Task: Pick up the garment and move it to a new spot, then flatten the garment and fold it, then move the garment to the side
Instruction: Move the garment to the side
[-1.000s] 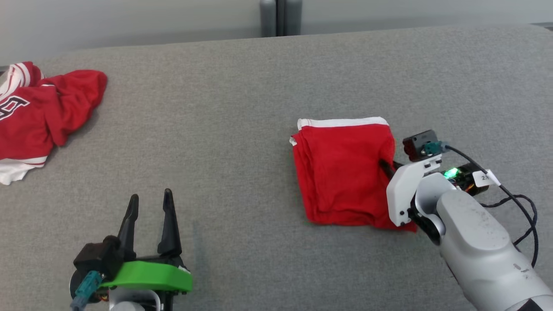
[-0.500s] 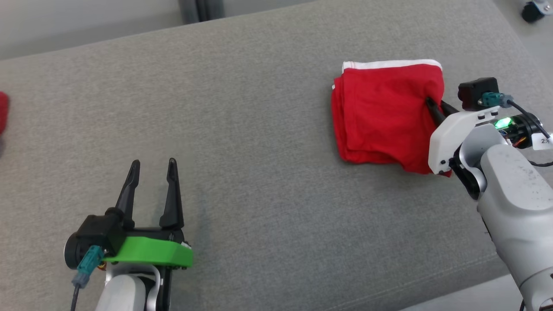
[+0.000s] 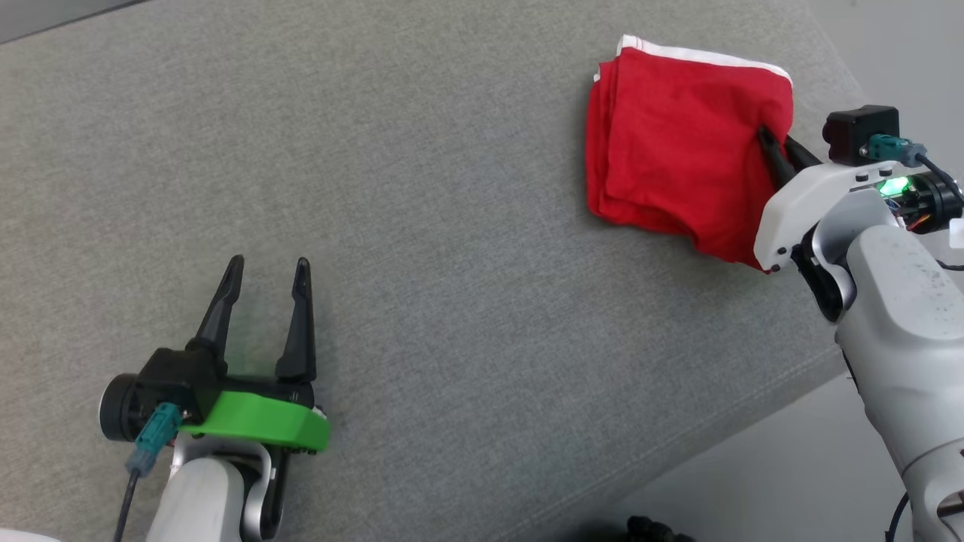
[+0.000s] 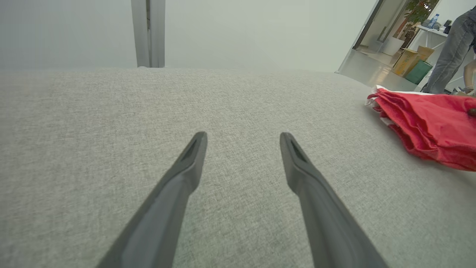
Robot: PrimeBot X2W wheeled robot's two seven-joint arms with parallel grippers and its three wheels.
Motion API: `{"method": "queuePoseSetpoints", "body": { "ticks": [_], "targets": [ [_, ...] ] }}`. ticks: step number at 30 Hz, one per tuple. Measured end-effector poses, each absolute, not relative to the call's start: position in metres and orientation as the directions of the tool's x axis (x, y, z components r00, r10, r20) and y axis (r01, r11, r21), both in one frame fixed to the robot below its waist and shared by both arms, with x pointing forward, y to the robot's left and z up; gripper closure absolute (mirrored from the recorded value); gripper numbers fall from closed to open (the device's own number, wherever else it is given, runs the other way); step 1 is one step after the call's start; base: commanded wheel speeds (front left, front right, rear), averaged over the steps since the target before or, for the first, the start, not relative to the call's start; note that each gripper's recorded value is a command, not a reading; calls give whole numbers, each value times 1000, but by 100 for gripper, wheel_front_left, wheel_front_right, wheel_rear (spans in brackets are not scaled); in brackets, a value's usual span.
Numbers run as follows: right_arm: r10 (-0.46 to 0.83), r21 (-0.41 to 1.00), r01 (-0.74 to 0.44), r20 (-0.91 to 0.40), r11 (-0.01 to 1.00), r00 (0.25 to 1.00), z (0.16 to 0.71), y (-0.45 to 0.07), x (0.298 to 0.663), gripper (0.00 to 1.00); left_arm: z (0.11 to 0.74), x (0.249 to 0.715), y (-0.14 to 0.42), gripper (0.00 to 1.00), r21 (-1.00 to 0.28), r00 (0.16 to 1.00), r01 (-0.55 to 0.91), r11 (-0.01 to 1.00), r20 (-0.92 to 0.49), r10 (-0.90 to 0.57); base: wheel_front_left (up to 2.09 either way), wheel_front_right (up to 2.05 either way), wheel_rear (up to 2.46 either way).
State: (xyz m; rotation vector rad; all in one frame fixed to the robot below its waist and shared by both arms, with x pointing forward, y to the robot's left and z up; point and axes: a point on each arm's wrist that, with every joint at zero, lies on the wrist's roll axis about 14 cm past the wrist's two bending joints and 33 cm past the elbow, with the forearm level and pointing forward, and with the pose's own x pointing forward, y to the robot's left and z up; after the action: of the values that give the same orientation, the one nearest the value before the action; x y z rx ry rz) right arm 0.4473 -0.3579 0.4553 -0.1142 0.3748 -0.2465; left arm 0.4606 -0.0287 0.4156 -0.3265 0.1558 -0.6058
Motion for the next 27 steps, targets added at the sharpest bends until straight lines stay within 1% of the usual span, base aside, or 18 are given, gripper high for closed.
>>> {"method": "queuePoseSetpoints", "body": {
  "ticks": [4, 8, 11, 15, 17, 18, 19, 24, 27],
  "targets": [
    [-268, -182, 215, -355, 959, 896, 451, -363, 452, 100, 406, 461, -38, 0, -365, 795, 545, 755, -62, -604, 0, 0, 0],
    [-261, -232, 187, -350, 955, 900, 457, -368, 467, 100, 403, 465, -35, 0, -369, 801, 536, 759, -61, -595, 0, 0, 0],
    [-265, -290, 170, -329, 942, 907, 470, -379, 483, 100, 403, 469, -25, 0, -360, 817, 517, 776, -62, -573, 0, 0, 0],
    [-260, -324, 154, -314, 933, 913, 479, -383, 508, 100, 400, 475, -3, 0, -341, 849, 471, 813, -74, -523, 0, 0, 0],
    [-293, -354, 173, -319, 919, 901, 481, -401, 526, 100, 396, 479, 23, 0, -322, 881, 416, 850, -87, -465, 0, 0, 0],
    [-301, -361, 177, -322, 916, 898, 480, -404, 528, 100, 396, 479, 26, 0, -322, 886, 408, 854, -88, -456, 0, 0, 0],
    [-328, -385, 194, -321, 902, 888, 477, -417, 533, 0, 392, 478, 36, 0, -323, 896, 383, 866, -100, -433, 0, 0, 0],
    [-320, -412, 190, -273, 891, 907, 475, -417, 544, 0, 386, 477, 48, 0, -324, 908, 348, 880, -118, -403, 0, 0, 0],
    [-312, -399, 194, -254, 896, 916, 474, -411, 547, 0, 386, 476, 50, 0, -326, 911, 340, 882, -118, -395, 0, 0, 0]
  ]
}}
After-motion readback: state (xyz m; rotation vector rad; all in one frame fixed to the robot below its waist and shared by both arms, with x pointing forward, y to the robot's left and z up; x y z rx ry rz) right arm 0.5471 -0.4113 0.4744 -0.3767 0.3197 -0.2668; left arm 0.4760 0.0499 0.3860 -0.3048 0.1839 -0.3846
